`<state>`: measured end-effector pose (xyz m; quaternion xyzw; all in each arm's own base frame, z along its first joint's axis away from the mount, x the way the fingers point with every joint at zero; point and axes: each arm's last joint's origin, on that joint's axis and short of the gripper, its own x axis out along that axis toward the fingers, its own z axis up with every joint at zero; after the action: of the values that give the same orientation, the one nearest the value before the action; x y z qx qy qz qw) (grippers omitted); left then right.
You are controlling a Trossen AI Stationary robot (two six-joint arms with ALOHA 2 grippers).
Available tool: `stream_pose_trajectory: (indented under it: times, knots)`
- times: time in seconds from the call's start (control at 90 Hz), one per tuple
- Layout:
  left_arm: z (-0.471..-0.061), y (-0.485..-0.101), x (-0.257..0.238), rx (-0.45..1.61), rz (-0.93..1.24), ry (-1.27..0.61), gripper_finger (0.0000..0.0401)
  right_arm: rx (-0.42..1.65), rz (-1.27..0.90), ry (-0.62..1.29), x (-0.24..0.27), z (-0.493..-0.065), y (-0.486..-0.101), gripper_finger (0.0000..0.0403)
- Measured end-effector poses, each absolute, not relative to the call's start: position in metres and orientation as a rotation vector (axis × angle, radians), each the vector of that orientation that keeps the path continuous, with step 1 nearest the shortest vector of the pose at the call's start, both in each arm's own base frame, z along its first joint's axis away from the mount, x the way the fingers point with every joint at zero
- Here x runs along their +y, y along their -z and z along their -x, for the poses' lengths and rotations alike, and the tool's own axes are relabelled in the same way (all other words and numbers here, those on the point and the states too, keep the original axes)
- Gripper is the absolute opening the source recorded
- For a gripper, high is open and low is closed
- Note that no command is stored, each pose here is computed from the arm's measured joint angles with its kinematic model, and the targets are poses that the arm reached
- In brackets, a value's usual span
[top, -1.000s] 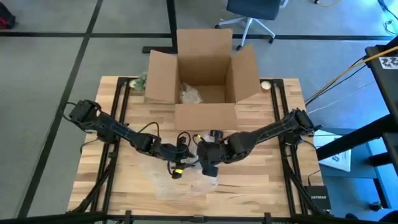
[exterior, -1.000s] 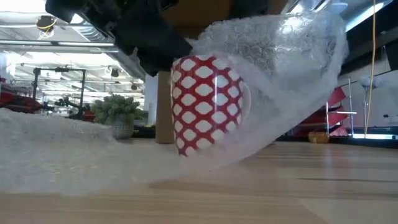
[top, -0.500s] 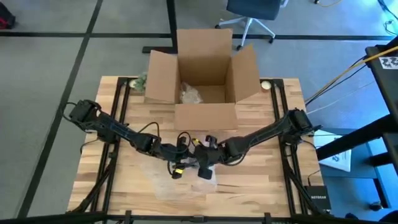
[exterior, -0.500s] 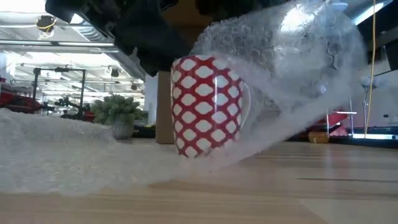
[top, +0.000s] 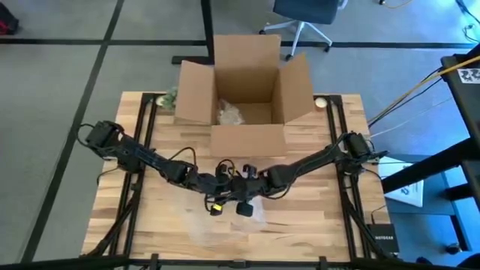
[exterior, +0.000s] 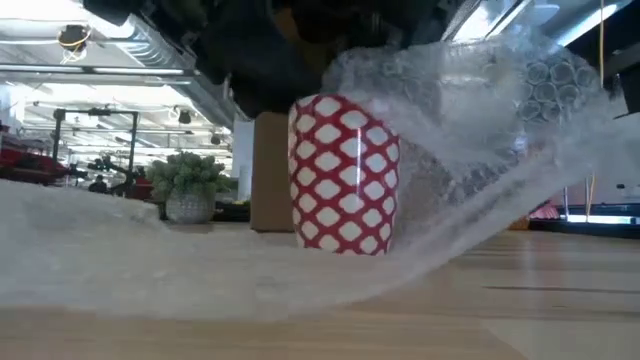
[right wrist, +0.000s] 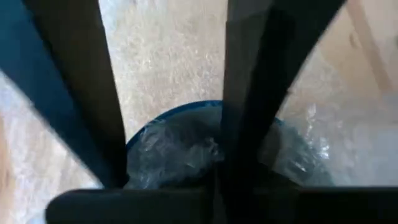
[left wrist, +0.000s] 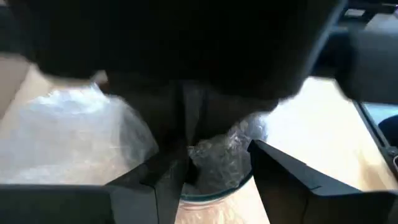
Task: Wrap mug
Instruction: Wrap the red mug with the bubble wrap
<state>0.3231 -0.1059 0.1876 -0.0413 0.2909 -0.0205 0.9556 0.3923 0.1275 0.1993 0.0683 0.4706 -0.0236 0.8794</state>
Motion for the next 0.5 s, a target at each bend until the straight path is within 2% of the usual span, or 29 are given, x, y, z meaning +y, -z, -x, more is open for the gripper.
stream_pose_trajectory:
  times: [0.278,0.5]
  knots:
    - [-0.322,-0.189,-0.108,0.580,0.081,0.041,0.0164,1.089,-0.098,0.080,0.125,-0.380,-0.260,0.0001]
    - [-0.322,-0.189,-0.107,0.576,0.083,0.042,0.0164,1.018,-0.115,0.035,0.143,-0.380,-0.272,0.0001]
